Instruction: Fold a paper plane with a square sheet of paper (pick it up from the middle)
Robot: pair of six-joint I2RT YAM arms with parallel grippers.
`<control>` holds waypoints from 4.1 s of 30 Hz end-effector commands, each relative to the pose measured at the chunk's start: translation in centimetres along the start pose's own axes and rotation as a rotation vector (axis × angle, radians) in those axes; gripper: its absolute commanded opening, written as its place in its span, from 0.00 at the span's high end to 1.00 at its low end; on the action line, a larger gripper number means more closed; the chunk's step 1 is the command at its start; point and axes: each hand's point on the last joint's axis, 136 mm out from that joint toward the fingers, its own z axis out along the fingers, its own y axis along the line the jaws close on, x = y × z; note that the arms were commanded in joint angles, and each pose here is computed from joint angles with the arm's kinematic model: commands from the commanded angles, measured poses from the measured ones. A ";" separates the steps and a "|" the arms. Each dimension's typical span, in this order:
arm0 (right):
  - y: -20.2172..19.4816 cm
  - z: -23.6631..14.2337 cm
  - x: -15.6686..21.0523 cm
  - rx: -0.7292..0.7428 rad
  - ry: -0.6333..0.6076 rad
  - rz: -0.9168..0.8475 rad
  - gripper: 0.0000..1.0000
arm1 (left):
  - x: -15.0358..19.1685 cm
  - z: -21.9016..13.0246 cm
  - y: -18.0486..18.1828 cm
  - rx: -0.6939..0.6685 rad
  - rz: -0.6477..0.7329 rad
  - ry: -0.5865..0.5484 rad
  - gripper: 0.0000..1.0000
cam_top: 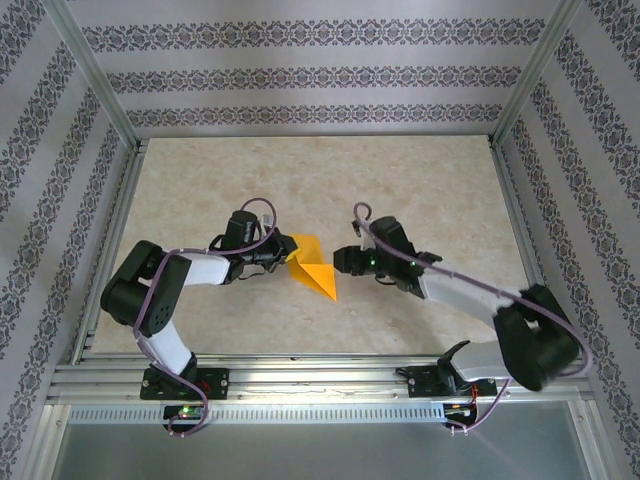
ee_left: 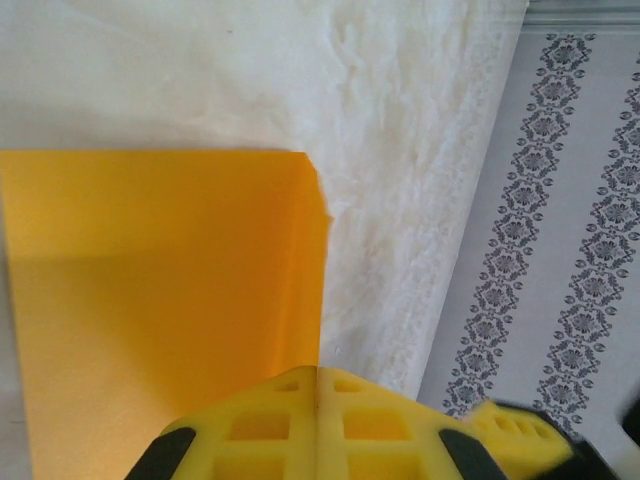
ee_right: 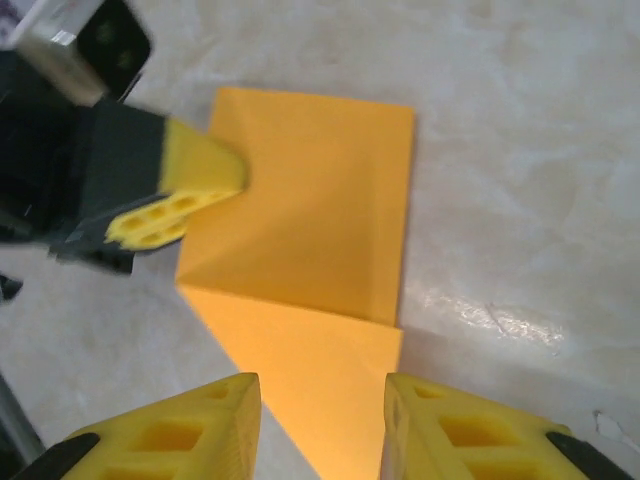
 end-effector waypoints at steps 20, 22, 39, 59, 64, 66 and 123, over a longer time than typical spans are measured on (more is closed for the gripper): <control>1.6 5.2 5.2 0.368 -0.033 -0.779 0.58 | 0.3 -0.4 -1.3 -0.014 0.021 -0.054 0.96; 1.5 5.5 5.3 0.370 -0.039 -0.774 0.60 | 0.3 -0.3 -1.4 -0.012 0.021 -0.049 0.96; 0.8 6.2 6.6 0.343 -0.037 -0.722 0.72 | 0.3 -0.4 -1.5 -0.010 0.023 -0.052 0.96; 0.5 6.1 6.7 0.286 -0.023 -0.641 0.78 | 0.4 -0.3 -1.0 -0.017 0.015 -0.052 0.96; 0.5 6.2 6.8 0.280 -0.021 -0.635 0.83 | 0.3 -0.3 -1.1 -0.015 0.016 -0.054 0.96; 0.5 6.2 6.8 0.271 -0.014 -0.620 0.86 | 0.4 -0.3 -1.0 -0.017 0.017 -0.052 0.96; 1.1 9.7 9.0 -0.173 0.342 0.155 0.90 | 1.3 -3.2 0.5 -0.120 0.114 -0.082 0.93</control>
